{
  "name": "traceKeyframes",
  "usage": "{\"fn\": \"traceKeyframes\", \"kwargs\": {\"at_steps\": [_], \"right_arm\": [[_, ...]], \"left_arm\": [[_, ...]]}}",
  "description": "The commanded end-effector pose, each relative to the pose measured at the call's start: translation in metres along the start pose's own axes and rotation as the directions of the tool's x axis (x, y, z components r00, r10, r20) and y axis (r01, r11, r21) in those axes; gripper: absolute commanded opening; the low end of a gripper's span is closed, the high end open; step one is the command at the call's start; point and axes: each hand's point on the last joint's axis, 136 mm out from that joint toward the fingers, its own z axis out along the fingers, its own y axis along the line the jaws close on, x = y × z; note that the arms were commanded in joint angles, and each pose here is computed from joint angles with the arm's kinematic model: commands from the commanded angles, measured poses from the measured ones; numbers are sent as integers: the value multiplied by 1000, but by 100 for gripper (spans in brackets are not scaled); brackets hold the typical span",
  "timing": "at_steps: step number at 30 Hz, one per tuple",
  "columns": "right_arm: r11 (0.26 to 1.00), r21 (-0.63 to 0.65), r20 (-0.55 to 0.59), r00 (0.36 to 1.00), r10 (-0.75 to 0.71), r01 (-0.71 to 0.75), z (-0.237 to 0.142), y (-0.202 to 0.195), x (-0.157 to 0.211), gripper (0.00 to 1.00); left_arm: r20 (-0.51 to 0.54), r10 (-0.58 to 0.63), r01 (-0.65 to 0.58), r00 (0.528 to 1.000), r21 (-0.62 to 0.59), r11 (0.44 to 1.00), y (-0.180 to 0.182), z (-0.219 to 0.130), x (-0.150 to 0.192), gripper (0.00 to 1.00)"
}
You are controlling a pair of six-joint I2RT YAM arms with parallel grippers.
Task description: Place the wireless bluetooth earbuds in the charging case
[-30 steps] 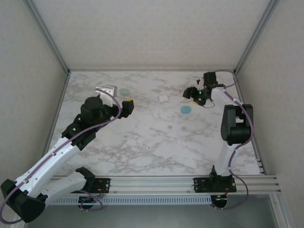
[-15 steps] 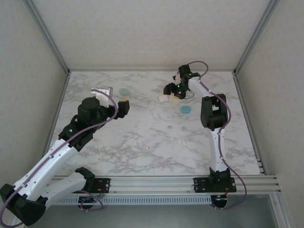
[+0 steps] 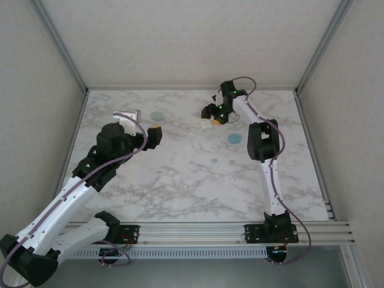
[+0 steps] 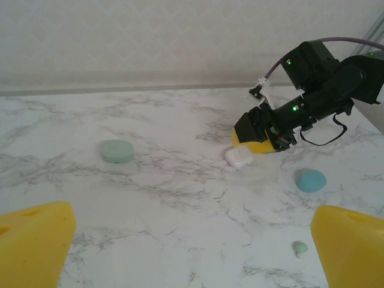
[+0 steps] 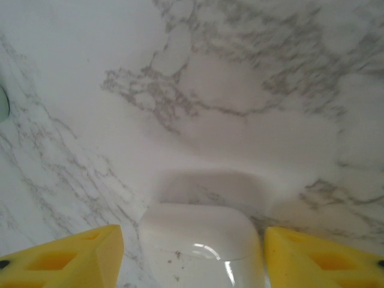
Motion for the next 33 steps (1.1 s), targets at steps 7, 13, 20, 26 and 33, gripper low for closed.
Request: {"fn": "traceKeyframes", "kwargs": {"at_steps": [7,13,20,26,33], "right_arm": [[995,-38,-80,993,-91,88,-5,35,47,63],[972,-89,-115,968,-225,215,-7,68,74,63],[932,283,-33,974,-225,225,-27,21,55,66],[865,370,-66,939,-338,338,-15,27,49,70],[824,437,-83,928,-363,361,10,31,45,71]], "left_arm": [[13,-34,33,999,38,999,-7,-1,-11,100],[13,-35,34,999,43,998,-8,0,-12,100],[15,-40,39,999,29,999,-4,-4,-9,100],[9,-40,40,999,18,999,-1,-3,-5,100],[12,-44,44,999,23,999,-2,-6,-8,100]]}}
